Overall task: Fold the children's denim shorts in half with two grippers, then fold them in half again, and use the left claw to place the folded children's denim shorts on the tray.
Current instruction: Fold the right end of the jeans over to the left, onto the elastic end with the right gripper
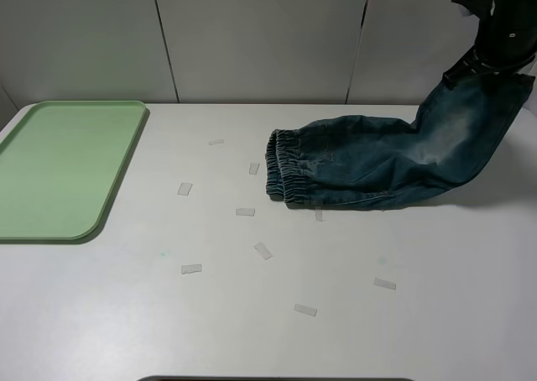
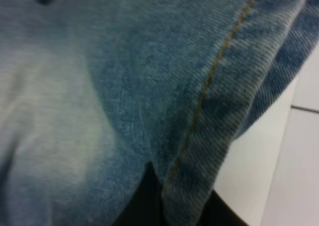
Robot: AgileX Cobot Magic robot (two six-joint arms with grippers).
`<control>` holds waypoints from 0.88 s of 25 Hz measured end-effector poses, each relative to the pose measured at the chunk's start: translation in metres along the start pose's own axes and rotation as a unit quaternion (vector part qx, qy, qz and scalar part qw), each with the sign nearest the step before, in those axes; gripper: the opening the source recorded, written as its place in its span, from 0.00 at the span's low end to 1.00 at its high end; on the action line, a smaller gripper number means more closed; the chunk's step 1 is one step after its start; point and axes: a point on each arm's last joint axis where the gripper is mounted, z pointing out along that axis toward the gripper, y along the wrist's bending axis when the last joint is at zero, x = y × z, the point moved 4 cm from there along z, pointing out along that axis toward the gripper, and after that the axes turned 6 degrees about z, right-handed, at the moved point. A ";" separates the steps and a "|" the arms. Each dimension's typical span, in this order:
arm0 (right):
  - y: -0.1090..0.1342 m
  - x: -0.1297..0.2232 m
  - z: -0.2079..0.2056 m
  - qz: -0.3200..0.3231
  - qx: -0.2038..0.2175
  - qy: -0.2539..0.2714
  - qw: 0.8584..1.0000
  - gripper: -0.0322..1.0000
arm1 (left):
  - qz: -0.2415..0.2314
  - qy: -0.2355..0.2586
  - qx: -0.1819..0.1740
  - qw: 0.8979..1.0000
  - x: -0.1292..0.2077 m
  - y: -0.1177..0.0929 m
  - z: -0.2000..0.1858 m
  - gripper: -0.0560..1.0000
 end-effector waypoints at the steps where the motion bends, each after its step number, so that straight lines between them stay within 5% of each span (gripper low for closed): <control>1: 0.008 -0.002 -0.003 -0.009 -0.003 -0.003 1.000 0.04 | 0.000 0.000 0.000 1.000 0.000 0.000 0.000 0.96; 22: 0.204 0.011 -0.021 -0.133 -0.066 0.004 0.989 0.04 | 0.000 0.000 0.000 1.000 0.000 0.000 0.000 0.96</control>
